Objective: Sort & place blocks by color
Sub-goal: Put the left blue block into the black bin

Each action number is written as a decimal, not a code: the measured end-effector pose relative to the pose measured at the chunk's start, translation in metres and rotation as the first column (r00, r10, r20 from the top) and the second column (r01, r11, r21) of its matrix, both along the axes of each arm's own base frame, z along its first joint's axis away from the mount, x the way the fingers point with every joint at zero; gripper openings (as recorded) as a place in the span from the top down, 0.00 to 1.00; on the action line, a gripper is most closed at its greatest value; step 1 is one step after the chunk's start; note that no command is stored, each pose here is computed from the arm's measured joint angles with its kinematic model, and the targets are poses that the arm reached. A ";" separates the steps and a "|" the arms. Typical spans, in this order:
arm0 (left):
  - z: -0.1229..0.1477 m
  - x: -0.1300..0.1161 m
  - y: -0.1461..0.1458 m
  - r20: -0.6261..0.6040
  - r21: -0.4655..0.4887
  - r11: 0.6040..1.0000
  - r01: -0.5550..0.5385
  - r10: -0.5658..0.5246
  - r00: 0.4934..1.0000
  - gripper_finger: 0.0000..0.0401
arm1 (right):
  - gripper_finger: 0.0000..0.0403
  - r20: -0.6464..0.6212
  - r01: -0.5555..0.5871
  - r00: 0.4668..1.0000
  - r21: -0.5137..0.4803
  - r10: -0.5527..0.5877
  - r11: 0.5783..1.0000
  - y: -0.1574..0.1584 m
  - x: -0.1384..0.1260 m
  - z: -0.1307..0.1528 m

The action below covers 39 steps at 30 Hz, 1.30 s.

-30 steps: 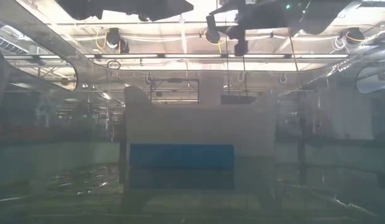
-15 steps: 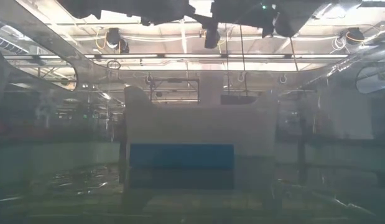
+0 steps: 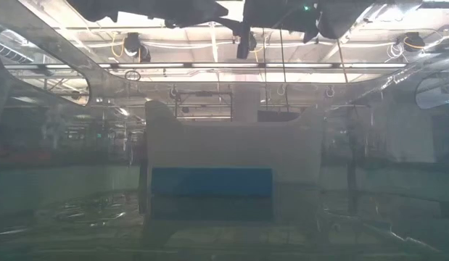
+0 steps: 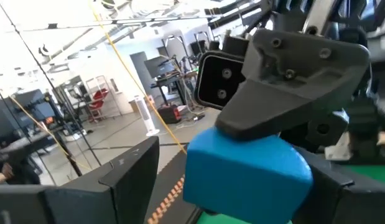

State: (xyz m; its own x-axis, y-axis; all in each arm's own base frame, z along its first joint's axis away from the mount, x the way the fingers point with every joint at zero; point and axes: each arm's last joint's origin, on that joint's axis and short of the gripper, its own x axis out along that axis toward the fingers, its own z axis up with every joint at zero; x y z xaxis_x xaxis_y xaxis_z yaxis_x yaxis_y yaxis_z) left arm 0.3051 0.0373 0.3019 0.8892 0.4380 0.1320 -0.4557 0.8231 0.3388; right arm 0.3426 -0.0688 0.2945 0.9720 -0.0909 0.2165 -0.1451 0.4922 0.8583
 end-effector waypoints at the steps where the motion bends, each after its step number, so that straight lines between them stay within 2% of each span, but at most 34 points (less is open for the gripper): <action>1: 0.000 0.000 0.000 -0.013 0.019 1.000 -0.003 0.003 1.000 0.29 | 0.71 -0.004 -0.001 1.000 0.001 0.001 1.000 0.000 0.000 0.000; 5: -0.001 0.000 0.000 -0.028 0.041 0.999 0.000 0.001 1.000 0.37 | 0.71 -0.010 -0.021 1.000 0.001 0.021 1.000 0.000 0.000 -0.001; 11: -0.002 0.000 0.000 -0.042 0.036 0.999 0.000 0.002 0.999 0.60 | 0.71 -0.046 -0.021 0.999 0.043 0.023 0.999 -0.003 0.000 -0.005; 17: -0.005 0.001 -0.002 -0.061 0.006 1.000 0.006 -0.005 0.998 0.60 | 0.67 -0.062 -0.051 0.997 0.037 0.053 0.998 -0.009 -0.001 -0.006; 27: -0.005 0.001 -0.008 -0.046 -0.018 1.000 0.018 -0.019 0.999 0.60 | 0.42 -0.128 -0.219 0.967 0.037 0.222 0.975 -0.030 -0.011 -0.008; 30: -0.005 0.001 -0.010 -0.043 -0.020 1.000 0.022 -0.023 0.999 0.60 | 0.38 -0.138 -0.298 0.944 0.034 0.300 0.954 -0.038 -0.015 -0.009; 35: -0.005 0.001 -0.016 -0.042 -0.028 1.000 -0.008 0.007 0.999 0.60 | 0.36 -0.165 -0.408 0.893 0.092 0.418 0.908 -0.050 -0.023 -0.012; 39: -0.005 0.001 -0.023 -0.039 -0.036 0.999 -0.011 0.010 0.999 0.60 | 0.36 -0.170 -0.526 0.822 0.138 0.543 0.839 -0.056 -0.028 -0.013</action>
State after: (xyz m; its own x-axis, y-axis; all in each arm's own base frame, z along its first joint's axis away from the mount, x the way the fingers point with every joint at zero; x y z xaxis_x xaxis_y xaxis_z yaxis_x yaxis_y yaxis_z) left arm 0.3064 0.0145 0.2970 0.8888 0.4511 0.0813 -0.4513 0.8304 0.3268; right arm 0.3143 -0.1247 0.2820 0.8940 0.4467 0.0335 -0.1915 0.3134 0.9301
